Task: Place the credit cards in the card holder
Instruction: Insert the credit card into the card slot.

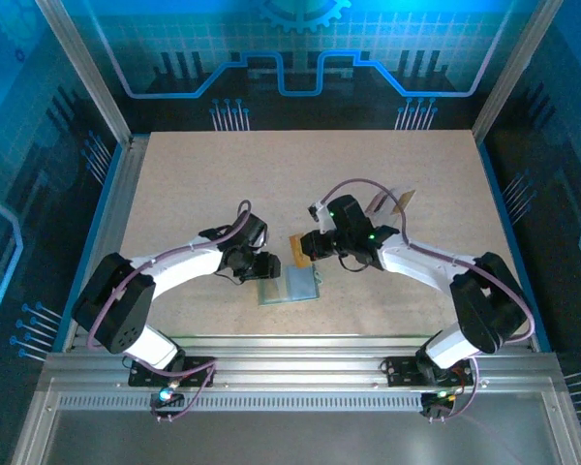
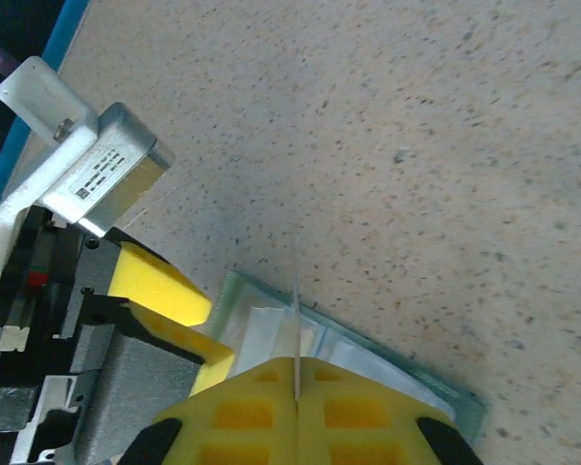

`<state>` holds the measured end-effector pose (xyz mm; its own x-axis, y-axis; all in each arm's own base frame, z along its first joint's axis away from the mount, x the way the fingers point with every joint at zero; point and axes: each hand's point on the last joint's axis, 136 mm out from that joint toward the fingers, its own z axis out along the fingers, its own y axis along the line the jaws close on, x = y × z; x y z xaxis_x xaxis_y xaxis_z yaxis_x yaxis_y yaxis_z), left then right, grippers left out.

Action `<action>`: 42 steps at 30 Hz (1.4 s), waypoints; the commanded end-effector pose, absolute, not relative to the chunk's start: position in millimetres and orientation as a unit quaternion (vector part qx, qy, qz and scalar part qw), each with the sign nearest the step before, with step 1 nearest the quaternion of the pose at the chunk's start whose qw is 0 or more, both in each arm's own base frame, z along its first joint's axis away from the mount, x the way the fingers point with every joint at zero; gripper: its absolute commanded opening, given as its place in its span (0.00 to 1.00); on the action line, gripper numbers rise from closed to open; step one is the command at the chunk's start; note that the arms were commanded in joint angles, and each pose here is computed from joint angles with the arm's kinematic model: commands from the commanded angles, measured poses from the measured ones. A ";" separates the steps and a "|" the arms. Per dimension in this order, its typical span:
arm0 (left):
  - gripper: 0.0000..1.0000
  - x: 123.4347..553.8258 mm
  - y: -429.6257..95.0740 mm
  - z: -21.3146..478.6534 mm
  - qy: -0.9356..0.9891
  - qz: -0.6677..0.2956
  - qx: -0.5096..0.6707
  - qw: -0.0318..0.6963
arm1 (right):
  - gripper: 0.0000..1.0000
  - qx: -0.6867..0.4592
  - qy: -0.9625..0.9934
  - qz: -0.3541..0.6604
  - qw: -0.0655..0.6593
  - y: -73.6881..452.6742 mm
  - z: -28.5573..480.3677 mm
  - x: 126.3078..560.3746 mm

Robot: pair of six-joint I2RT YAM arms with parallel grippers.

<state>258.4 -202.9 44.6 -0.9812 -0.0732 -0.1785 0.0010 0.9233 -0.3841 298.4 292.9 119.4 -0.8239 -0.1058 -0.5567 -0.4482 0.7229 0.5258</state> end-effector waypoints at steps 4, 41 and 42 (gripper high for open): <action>0.45 253.0 -184.5 28.1 0.984 -0.149 -0.025 0.095 | 0.00 -0.165 0.875 0.377 0.254 317.1 115.0 298.9; 0.33 236.8 -179.3 -8.4 0.987 -0.144 -0.047 0.060 | 0.00 -0.122 0.895 0.398 0.161 330.1 43.7 272.8; 0.33 236.5 -179.4 -8.6 0.987 -0.144 -0.047 0.059 | 0.00 -0.120 0.896 0.398 0.157 329.9 42.0 271.4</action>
<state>253.8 -186.5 13.8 -0.9791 -0.1091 -0.1716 -0.0500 0.9472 -0.3168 285.6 328.5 55.9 -0.9031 -0.0720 -0.4233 -0.3625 0.6564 0.6616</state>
